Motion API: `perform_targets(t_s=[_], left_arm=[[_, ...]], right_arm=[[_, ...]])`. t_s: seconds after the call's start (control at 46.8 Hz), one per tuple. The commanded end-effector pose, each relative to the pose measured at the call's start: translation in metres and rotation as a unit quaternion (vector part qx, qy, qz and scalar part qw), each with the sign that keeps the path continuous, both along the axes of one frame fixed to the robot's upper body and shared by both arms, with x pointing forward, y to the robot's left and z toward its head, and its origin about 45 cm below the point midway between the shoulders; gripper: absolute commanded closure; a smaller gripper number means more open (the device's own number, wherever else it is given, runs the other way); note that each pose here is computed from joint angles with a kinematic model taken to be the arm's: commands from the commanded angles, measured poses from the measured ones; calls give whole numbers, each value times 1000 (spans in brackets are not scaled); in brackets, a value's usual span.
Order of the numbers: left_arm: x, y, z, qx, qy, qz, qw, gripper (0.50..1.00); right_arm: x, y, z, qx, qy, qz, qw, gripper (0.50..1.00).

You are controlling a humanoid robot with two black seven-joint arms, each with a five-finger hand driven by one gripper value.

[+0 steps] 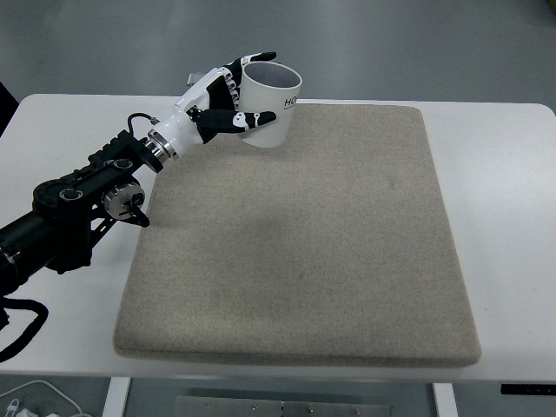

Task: Flip white cup upright
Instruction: 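Lift the cup with the left hand and rotate it opening-up, then lower the upright cup onto the pad and open the left hand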

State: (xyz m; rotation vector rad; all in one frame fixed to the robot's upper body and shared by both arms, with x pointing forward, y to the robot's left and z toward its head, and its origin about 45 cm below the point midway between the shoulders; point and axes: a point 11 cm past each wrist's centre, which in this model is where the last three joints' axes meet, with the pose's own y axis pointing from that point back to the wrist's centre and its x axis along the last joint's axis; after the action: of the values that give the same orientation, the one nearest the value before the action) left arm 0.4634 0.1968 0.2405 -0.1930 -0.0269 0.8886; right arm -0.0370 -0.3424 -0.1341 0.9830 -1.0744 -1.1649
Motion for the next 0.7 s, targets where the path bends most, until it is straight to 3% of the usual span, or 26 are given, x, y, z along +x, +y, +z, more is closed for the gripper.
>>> perform_targets(t_s=[0.0,0.683], left_arm=[[0,4,0,9,-2,0,1000,947],[-10,13,-29,120,-23,18,992,973]], right_arm=[[0,0,0,0,0,0,1000,570],[0,0,0,0,0,0,1000,570]])
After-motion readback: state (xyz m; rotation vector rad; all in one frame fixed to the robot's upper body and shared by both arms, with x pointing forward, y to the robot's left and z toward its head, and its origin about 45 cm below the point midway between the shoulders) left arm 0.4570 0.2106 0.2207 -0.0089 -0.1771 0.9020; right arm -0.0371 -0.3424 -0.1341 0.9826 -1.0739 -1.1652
